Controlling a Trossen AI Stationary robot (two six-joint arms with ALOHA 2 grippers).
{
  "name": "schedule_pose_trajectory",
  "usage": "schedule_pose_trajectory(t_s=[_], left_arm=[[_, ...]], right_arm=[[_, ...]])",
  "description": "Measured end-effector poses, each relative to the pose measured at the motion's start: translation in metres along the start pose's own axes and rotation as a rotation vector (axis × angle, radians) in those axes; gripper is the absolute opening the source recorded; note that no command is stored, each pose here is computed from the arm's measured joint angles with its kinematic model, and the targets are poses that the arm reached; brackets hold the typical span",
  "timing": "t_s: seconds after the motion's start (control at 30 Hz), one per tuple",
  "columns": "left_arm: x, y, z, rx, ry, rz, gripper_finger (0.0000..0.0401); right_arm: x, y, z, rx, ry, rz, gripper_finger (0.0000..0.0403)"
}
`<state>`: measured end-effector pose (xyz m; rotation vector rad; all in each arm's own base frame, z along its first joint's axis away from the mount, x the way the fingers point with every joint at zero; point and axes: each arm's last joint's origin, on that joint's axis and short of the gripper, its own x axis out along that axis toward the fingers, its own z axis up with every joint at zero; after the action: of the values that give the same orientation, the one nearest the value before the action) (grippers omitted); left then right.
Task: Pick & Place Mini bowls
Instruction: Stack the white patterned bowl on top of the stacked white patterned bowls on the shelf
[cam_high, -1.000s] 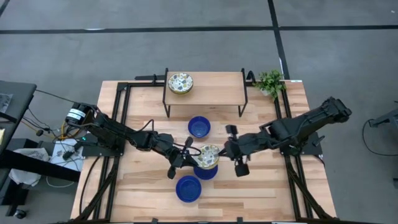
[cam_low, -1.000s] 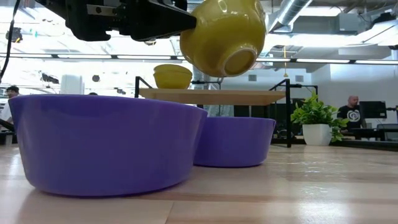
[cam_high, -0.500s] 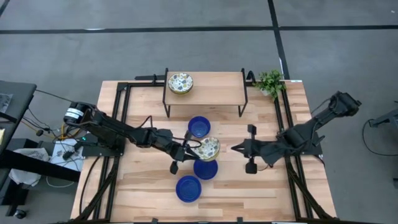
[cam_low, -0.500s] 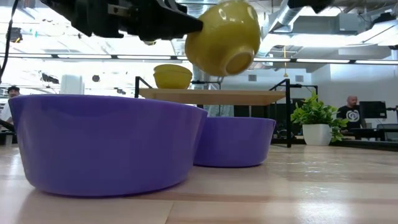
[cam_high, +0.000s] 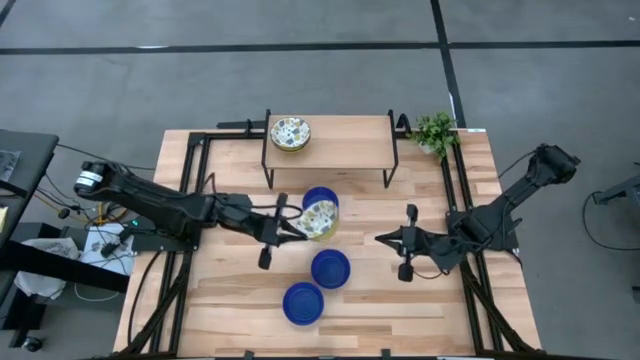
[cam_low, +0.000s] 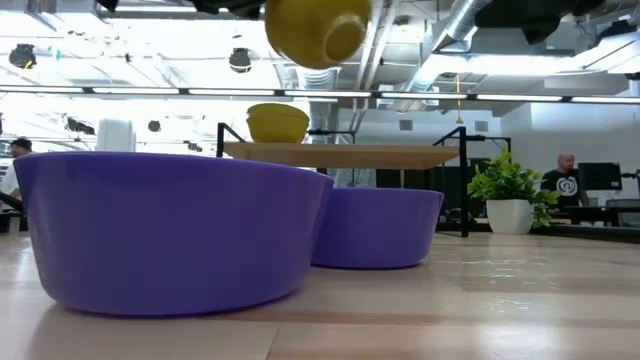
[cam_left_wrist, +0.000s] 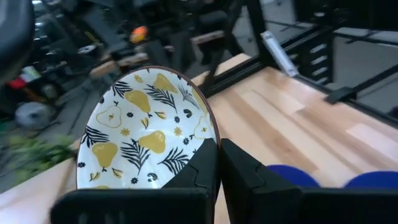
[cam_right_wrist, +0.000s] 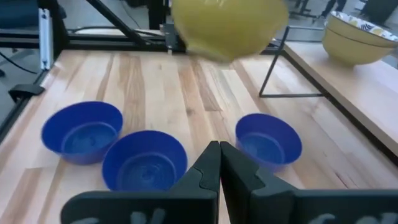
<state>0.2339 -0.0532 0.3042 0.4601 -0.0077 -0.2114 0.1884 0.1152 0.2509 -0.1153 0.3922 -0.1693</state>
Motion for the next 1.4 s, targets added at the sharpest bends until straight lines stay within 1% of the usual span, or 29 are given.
schedule_pose_trajectory(t_s=[0.17, 0.3, 0.43, 0.57, 0.73, 0.93, 1.07, 1.2, 1.4], left_arm=[[-0.012, 0.01, 0.004, 0.044, 0.03, 0.115, 0.001], [-0.019, 0.02, 0.005, 0.108, 0.077, 0.237, 0.001], [-0.029, 0.031, 0.007, 0.195, 0.156, 0.399, 0.001], [-0.038, 0.043, 0.008, 0.291, 0.239, 0.537, 0.001], [-0.045, 0.064, -0.002, 0.322, 0.341, 0.663, 0.001], [-0.047, 0.09, -0.023, 0.327, 0.459, 0.753, 0.001], [-0.047, 0.104, -0.038, 0.307, 0.508, 0.775, 0.001], [-0.046, 0.111, -0.049, 0.267, 0.528, 0.769, 0.001], [-0.04, 0.109, -0.057, 0.251, 0.558, 0.725, 0.001]], right_arm=[[0.014, 0.003, -0.005, -0.007, 0.024, -0.03, 0.0], [0.029, 0.007, -0.01, -0.009, 0.041, -0.057, 0.0], [0.044, 0.011, -0.016, -0.015, 0.062, -0.083, 0.0], [0.058, 0.015, -0.023, -0.016, 0.075, -0.102, 0.0], [0.072, 0.015, -0.03, -0.022, 0.1, -0.131, 0.0], [0.083, 0.013, -0.035, -0.015, 0.11, -0.156, 0.0], [0.084, 0.013, -0.036, -0.016, 0.114, -0.157, 0.0], [0.084, 0.013, -0.035, -0.016, 0.113, -0.156, 0.0], [0.084, 0.013, -0.035, -0.016, 0.113, -0.154, 0.0]])
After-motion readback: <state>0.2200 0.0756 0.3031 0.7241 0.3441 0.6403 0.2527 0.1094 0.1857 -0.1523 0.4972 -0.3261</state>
